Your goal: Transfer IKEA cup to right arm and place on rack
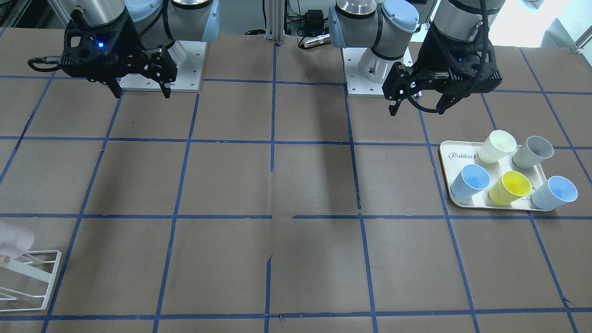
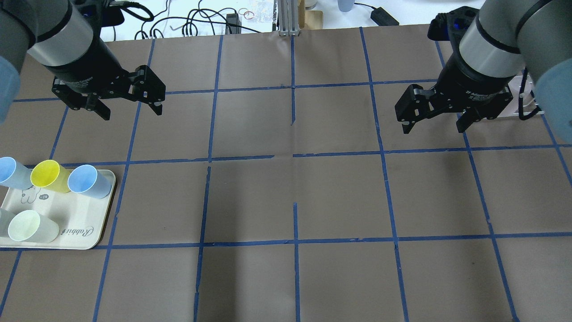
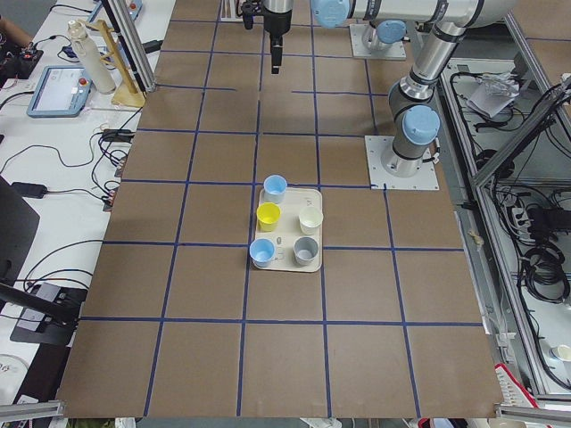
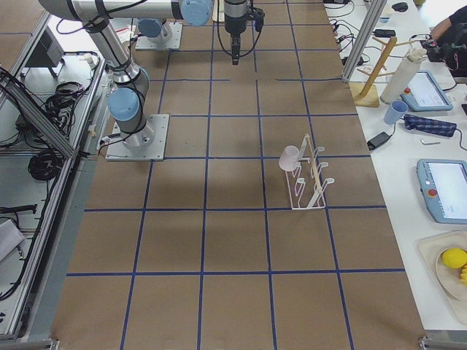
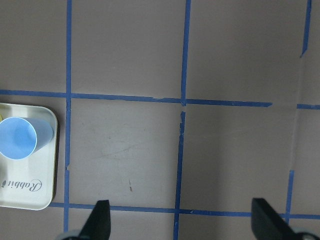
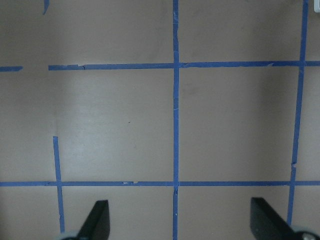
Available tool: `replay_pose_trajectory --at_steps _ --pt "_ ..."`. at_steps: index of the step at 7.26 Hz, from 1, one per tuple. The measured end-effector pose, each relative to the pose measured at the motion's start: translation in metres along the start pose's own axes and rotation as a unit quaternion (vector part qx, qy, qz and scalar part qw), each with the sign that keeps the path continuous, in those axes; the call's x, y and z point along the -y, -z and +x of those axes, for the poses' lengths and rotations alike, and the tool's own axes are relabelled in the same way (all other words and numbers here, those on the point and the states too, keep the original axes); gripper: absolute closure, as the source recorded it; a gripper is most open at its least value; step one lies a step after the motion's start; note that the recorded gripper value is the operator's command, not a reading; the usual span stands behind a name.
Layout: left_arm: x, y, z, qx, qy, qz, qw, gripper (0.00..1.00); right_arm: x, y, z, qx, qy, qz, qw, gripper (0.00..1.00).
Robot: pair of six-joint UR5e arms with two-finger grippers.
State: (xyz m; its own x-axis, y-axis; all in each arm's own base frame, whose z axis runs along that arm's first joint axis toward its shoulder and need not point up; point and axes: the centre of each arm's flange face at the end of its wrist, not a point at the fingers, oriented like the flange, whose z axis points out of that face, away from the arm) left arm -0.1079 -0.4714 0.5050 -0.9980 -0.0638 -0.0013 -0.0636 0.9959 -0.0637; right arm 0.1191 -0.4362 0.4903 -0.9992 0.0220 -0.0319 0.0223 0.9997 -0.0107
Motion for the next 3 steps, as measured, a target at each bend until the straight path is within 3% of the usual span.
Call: replay_pose_trajectory --at_steps 3 --pt "0.0 -0.0002 -0.0004 0.0 0.0 0.0 1.0 0.0 -0.0004 0.0057 0.0102 0.002 -0.013 -0.004 0.9999 0.0"
